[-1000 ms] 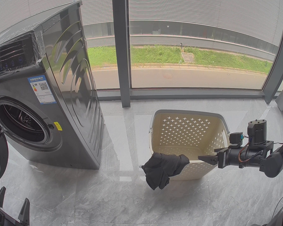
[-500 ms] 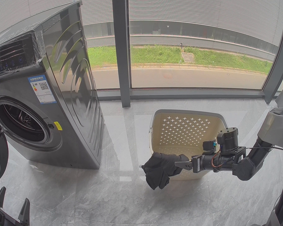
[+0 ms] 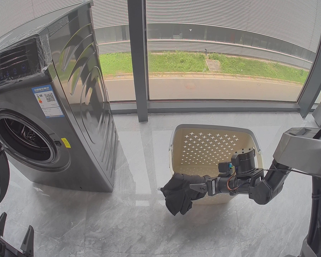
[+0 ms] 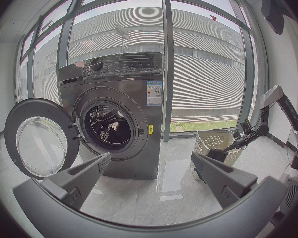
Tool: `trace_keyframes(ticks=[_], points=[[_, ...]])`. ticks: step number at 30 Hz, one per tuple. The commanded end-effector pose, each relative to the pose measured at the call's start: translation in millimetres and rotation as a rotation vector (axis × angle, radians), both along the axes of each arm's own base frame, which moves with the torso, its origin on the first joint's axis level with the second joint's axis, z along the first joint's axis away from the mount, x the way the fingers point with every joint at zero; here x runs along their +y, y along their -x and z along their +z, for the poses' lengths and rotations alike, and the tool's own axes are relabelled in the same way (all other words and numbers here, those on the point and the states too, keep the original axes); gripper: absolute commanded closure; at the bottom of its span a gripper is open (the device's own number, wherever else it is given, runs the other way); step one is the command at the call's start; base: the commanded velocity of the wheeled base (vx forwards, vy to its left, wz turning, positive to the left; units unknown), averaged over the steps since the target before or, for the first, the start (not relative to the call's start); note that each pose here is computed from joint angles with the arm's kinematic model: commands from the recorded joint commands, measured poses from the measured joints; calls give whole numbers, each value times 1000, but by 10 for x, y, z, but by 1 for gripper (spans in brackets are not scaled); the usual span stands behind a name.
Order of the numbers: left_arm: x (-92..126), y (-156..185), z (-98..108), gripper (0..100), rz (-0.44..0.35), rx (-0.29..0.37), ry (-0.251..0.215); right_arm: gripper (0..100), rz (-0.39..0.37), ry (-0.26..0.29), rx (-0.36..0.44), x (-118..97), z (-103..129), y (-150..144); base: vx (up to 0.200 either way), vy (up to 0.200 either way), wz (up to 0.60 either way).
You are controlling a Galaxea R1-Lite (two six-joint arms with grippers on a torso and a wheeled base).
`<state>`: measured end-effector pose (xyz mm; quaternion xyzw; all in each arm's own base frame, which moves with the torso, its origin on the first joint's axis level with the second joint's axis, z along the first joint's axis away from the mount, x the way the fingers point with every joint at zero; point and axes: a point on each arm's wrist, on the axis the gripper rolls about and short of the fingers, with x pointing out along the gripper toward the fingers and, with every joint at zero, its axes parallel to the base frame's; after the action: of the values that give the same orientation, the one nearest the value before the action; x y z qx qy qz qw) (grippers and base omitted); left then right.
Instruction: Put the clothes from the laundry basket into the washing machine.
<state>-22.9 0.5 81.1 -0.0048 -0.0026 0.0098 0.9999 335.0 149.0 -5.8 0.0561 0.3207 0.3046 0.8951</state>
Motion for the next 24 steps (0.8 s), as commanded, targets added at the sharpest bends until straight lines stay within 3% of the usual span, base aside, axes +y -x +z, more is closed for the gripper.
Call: trace_keyframes(ticks=[1,19,20,24], points=[[0,0,-47,0,0,-1,3,0,8,3,4,37,-40,-14,0,0,0],[0,0,-47,0,2,-1,13,0,-10,15,-15,97,-141,-152,0,0,0],[0,0,-47,0,2,-1,13,100,-9,16,-16,97,-141,-152,0,0,0],[0,0,-47,0,2,-1,12,100,-6,19,-12,102,-158,-148,0,0,0]])
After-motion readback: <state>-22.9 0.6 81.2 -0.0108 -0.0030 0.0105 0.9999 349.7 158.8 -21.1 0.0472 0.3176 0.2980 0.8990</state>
